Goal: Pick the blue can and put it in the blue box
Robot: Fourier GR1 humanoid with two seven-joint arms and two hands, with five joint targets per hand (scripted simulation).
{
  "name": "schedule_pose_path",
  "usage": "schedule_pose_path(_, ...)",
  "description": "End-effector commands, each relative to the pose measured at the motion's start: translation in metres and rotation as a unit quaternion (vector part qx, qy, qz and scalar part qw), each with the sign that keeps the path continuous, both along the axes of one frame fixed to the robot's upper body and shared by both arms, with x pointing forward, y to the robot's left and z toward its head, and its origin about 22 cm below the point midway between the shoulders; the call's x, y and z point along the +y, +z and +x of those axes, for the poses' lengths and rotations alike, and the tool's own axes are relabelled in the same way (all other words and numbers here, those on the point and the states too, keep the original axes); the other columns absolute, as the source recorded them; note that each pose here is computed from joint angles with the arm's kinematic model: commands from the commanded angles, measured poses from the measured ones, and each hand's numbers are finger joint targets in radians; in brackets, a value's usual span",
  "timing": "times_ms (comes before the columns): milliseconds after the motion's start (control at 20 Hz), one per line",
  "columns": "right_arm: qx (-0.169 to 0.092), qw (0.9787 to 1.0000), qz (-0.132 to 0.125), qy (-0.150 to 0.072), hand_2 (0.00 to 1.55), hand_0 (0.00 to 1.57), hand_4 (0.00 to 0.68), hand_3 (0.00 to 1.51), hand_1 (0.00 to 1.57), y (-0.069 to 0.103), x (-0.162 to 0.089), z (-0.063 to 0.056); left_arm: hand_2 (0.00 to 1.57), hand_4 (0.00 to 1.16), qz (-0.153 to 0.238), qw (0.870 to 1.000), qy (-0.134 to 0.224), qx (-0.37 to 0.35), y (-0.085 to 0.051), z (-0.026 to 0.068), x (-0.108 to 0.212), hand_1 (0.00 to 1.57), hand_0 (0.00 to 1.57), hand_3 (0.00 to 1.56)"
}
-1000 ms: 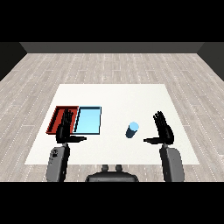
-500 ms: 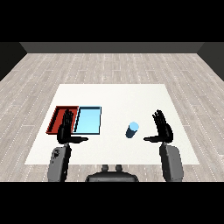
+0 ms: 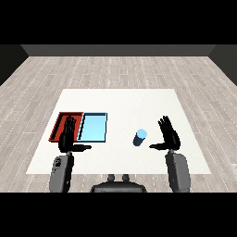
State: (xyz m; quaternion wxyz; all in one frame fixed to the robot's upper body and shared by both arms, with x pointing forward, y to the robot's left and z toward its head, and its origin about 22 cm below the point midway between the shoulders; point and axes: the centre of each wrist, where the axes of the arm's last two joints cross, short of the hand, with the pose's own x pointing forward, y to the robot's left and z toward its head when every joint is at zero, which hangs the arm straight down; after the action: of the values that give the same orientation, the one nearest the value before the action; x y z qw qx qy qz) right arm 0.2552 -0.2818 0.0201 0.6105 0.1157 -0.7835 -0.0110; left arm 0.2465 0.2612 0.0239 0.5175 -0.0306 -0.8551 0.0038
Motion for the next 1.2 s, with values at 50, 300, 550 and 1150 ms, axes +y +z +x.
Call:
schedule_pose_path(50, 0.014, 0.9996, 0.024, -0.001, 0.00, 0.00, 0.000, 0.00, 0.00, -0.033, 0.032, 0.009, 0.00, 0.00, -0.006, 1.000, 0.003, 0.004, -0.001, 0.0060, -0.007, 0.00, 0.00, 0.00)
schedule_pose_path(300, 0.027, 0.9991, 0.033, -0.003, 0.00, 0.00, 0.000, 0.00, 0.00, -0.024, 0.008, 0.010, 0.00, 0.00, -0.007, 1.000, 0.004, -0.002, -0.002, 0.0039, 0.014, 0.00, 0.00, 0.00)
schedule_pose_path(550, 0.048, 0.9973, 0.056, -0.002, 0.00, 0.00, 0.000, 0.00, 0.00, -0.031, 0.040, 0.004, 0.00, 0.00, -0.011, 1.000, -0.001, 0.001, 0.005, 0.0071, 0.015, 0.00, 0.00, 0.00)
schedule_pose_path(1150, 0.072, 0.9955, 0.062, -0.001, 0.00, 0.00, 0.000, 0.00, 0.00, -0.052, 0.067, 0.018, 0.00, 0.00, -0.007, 1.000, 0.002, -0.004, 0.018, -0.0151, -0.003, 0.00, 0.00, 0.00)
